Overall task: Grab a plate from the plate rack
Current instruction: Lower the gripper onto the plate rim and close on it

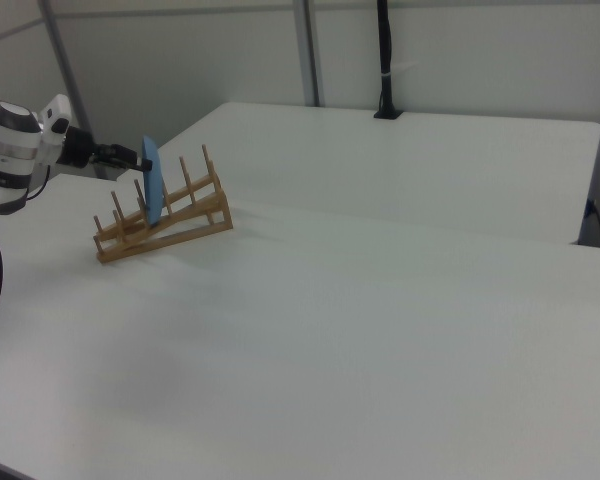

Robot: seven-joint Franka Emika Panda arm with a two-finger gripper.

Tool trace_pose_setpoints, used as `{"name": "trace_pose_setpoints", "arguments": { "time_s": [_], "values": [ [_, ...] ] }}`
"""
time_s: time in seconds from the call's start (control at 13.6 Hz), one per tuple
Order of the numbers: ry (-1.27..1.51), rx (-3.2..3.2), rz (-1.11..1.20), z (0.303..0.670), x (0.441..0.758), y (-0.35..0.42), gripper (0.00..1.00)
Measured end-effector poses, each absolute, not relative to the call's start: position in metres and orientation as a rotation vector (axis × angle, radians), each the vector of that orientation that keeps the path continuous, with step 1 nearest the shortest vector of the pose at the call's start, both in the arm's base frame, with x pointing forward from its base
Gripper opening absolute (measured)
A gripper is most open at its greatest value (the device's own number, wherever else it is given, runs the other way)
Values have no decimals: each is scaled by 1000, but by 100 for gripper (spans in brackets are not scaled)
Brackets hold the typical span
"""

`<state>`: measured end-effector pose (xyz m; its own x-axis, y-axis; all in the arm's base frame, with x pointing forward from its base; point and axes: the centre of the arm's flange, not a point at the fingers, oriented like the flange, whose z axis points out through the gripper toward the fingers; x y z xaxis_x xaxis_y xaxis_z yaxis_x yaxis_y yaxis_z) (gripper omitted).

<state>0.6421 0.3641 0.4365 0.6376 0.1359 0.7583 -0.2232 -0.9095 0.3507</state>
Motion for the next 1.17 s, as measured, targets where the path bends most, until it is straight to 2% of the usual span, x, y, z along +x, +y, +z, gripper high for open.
{"name": "trace_pose_setpoints", "arguments": {
  "time_s": [0.15, 0.22, 0.37, 0.51, 0.66, 0.73, 0.81, 1.17],
  "values": [
    [-71, 2443, 1181, 437, 643, 363, 50],
    [-72, 2442, 1180, 437, 643, 363, 51],
    [-75, 2441, 1179, 436, 644, 361, 46],
    [-81, 2437, 1176, 436, 646, 357, 36],
    [-84, 2434, 1173, 435, 648, 354, 32],
    [-83, 2433, 1172, 435, 648, 353, 15],
    [-79, 2432, 1170, 434, 648, 353, 5],
    [-46, 2422, 1166, 438, 649, 353, 4]
  ]
}}
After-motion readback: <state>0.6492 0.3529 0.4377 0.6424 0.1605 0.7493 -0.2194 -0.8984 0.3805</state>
